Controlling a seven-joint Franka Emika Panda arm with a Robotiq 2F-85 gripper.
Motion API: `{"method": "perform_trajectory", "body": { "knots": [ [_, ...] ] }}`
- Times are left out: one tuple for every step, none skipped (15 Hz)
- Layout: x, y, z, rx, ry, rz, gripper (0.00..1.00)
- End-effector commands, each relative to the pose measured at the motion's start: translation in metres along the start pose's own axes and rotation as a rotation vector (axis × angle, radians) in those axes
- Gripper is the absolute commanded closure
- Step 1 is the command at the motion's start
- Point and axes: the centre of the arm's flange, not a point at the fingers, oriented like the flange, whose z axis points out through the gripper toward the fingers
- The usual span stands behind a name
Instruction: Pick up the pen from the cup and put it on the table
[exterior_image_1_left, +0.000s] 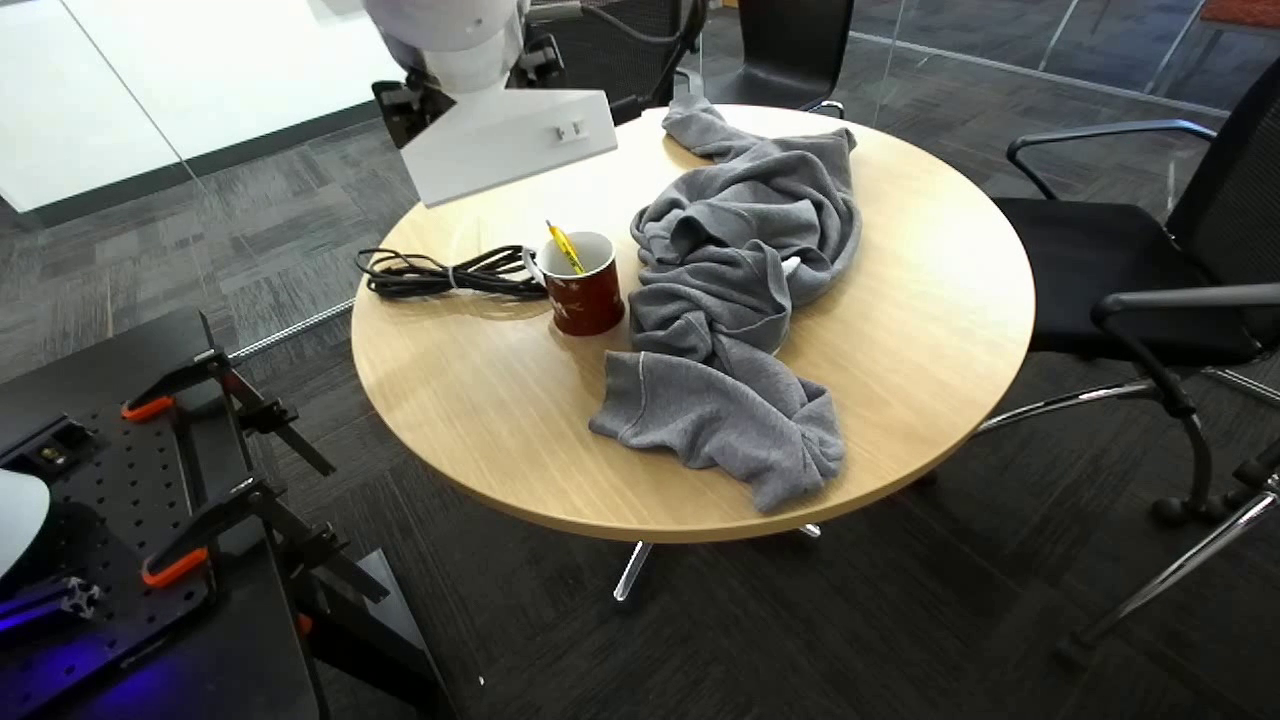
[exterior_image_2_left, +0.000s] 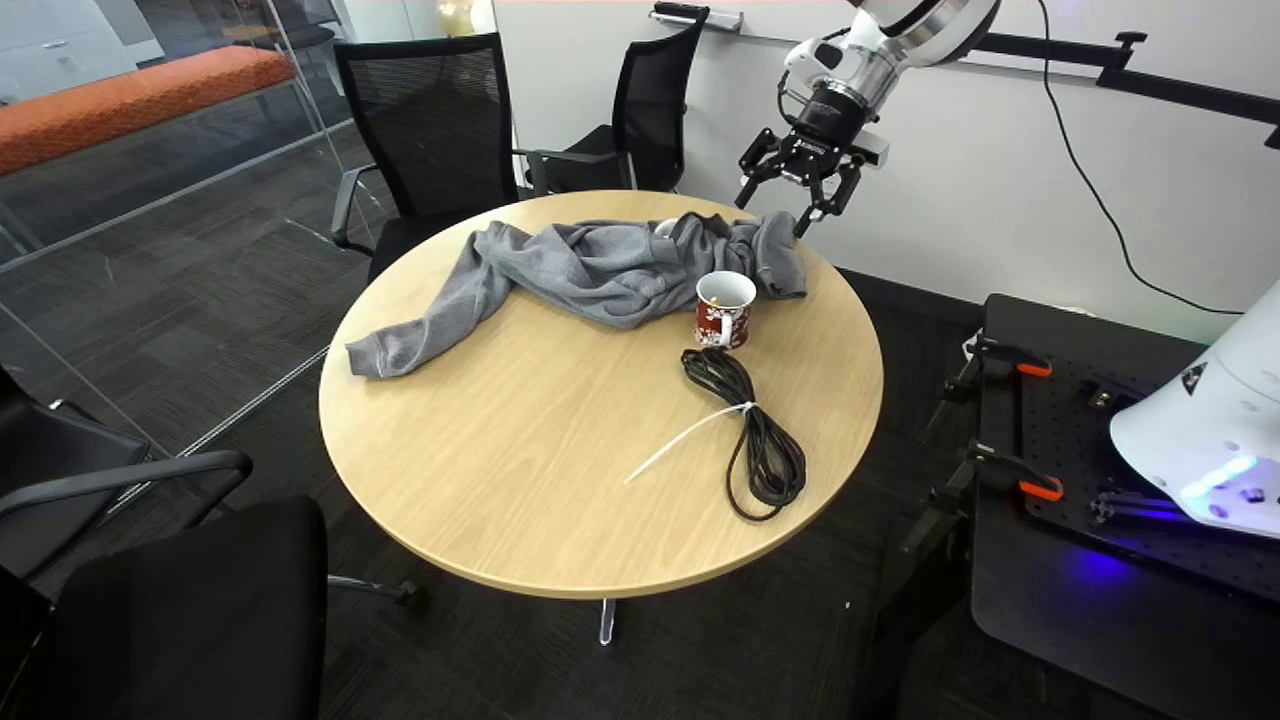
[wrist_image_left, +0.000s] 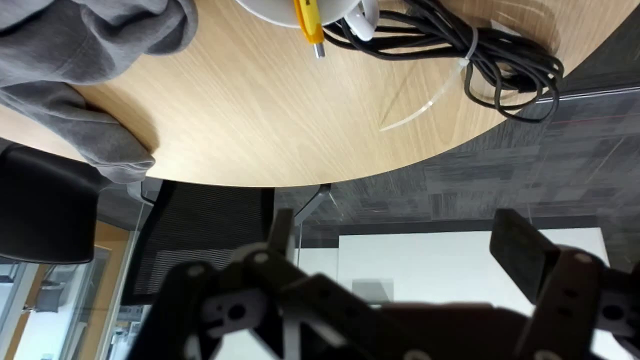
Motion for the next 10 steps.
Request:
{"method": "perform_trajectory", "body": {
  "knots": [
    [-0.008,0.008,0.008,0.026,-0.007,-0.062,0.00],
    [-0.010,0.007,0.010,0.059,-0.036,-0.061,0.00],
    [-0.008,0.000,0.006,0.028,-0.019,-0.032,0.00],
    [-0.010,-0.001,0.009,0.044,-0.029,-0.039,0.00],
    [-0.011,-0.001,0.012,0.053,-0.033,-0.041,0.00],
    [-0.012,-0.001,0.013,0.057,-0.035,-0.043,0.00],
    [-0.012,0.000,0.013,0.058,-0.036,-0.043,0.00],
    [-0.012,0.000,0.013,0.058,-0.036,-0.044,0.00],
    [-0.013,0.002,0.016,0.067,-0.041,-0.055,0.00],
    [-0.015,0.003,0.021,0.077,-0.052,-0.066,0.00]
  ]
}}
